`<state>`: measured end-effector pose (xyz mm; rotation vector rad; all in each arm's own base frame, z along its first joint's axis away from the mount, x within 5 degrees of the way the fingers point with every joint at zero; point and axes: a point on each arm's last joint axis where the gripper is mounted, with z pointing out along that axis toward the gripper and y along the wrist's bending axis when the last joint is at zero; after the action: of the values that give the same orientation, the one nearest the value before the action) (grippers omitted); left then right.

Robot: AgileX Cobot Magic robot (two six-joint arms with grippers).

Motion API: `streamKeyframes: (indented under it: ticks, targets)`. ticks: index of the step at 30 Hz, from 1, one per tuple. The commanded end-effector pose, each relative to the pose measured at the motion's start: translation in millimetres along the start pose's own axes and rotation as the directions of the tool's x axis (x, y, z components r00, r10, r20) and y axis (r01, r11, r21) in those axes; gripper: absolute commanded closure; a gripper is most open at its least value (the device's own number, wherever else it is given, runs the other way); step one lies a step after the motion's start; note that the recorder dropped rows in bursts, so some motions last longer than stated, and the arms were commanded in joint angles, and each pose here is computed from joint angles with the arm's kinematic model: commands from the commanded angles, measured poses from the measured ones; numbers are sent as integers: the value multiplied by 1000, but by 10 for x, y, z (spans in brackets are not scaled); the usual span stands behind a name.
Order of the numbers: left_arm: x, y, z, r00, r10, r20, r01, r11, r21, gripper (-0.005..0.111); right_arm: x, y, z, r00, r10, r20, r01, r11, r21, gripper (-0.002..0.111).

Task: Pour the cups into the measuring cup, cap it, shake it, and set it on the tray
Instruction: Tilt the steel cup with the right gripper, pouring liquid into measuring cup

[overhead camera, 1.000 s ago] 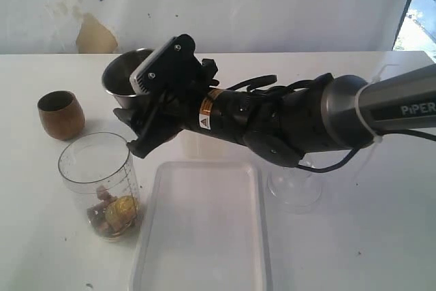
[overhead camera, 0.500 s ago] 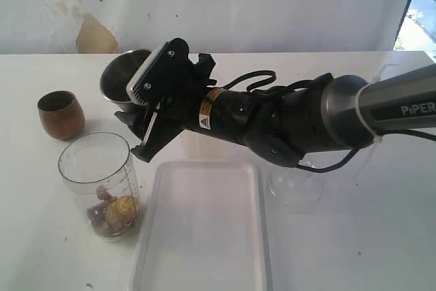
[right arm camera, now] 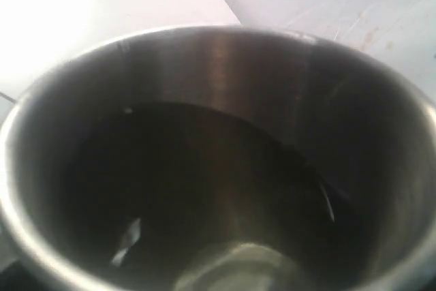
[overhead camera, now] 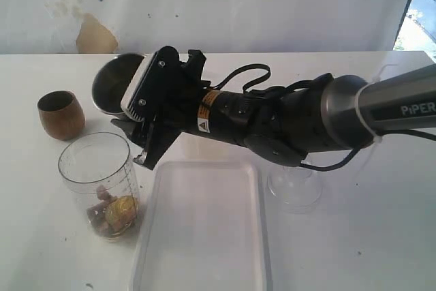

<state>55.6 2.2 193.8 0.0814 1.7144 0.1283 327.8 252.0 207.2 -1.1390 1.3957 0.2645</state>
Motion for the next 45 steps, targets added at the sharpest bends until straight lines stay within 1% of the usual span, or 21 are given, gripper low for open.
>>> streamKeyframes:
  ticks: [1,3,7,10,15,19,23,29,36,39,45]
  targets:
    - [13,-3,1,1000,-2,3,2,1000,2,107,-144,-76,-24,996,-23,89,21,999,31,108]
    - [13,-3,1,1000,-2,3,2,1000,2,107,-144,-76,-24,996,-33,89,30,999,32,108]
    - [13,-3,1,1000,-2,3,2,1000,2,107,-144,-76,-24,991,-101,86,98,994,38,108]
    - [13,-3,1,1000,-2,3,2,1000,2,107,-144,-76,-24,988,-129,85,126,991,40,108]
    - [13,-3,1,1000,-2,3,2,1000,2,107,-144,-76,-24,987,-137,85,134,990,41,108]
    - [13,-3,1,1000,-2,3,2,1000,2,107,-144,-76,-24,980,-182,83,179,983,45,108]
    - [13,-3,1,1000,-2,3,2,1000,2,107,-144,-76,-24,979,-185,83,182,982,45,108]
    - [13,-3,1,1000,-2,3,2,1000,2,107,-144,-76,-24,965,-250,80,247,968,50,108]
    - [13,-3,1,1000,-2,3,2,1000,2,107,-144,-76,-24,962,-261,79,257,965,51,108]
    - [13,-3,1,1000,-2,3,2,1000,2,107,-142,-76,-24,950,-304,75,300,952,54,108]
    - [13,-3,1,1000,-2,3,2,1000,2,107,-142,-76,-24,947,-312,74,308,950,54,108]
